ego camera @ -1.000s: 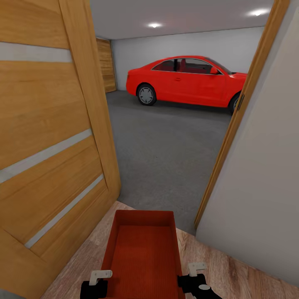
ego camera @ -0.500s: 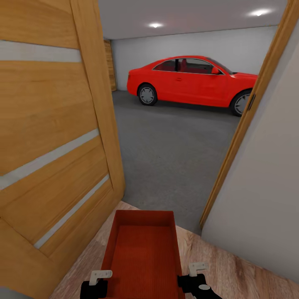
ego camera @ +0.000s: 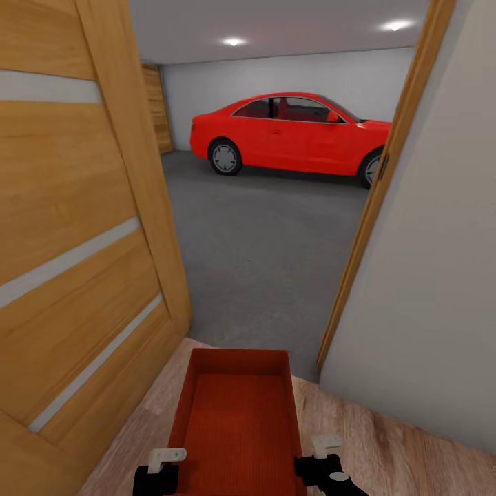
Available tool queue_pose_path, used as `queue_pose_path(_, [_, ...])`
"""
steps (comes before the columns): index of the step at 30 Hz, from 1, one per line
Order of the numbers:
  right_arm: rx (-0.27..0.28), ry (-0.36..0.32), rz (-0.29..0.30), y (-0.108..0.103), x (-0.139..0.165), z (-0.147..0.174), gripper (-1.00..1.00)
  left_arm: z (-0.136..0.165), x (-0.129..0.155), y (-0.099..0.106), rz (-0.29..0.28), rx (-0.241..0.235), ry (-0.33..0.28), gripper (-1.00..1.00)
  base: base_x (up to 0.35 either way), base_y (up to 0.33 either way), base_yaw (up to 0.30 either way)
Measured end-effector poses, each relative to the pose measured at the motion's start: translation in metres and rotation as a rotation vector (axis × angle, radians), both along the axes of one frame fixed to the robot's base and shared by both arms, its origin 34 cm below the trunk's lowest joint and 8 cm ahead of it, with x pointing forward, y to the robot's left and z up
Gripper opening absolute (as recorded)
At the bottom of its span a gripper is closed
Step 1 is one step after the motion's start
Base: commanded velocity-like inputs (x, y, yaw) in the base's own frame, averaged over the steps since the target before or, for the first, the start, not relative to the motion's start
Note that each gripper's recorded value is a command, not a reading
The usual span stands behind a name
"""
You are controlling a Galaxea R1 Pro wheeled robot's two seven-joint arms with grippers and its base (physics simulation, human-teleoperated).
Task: Move the two storage containers from the living room to the garage. In the garage, place one container on the floor and stack the other container on top of it (either order is fine).
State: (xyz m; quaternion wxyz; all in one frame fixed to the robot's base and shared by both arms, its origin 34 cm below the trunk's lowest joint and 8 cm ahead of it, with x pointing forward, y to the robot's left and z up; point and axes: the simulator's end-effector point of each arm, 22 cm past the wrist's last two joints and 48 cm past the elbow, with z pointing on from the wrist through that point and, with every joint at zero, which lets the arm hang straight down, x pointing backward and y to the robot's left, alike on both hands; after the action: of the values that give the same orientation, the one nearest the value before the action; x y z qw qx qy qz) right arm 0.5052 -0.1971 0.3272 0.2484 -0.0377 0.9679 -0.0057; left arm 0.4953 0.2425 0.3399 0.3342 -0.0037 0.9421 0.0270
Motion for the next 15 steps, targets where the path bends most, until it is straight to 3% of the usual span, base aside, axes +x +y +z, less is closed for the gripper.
queue_pose_path(5, [0.000, 0.000, 0.000, 0.0000, 0.0000, 0.0000, -1.00, 0.0000, 0.0000, 0.0000, 0.000, 0.000, 0.000, -1.00, 0.000, 0.000, -0.239])
queue_pose_path(15, [0.000, 0.000, 0.000, 0.0000, -0.0001, 0.0000, -1.00, 0.0000, 0.0000, 0.0000, 0.000, 0.000, 0.000, -1.00, 0.000, 0.000, -0.093])
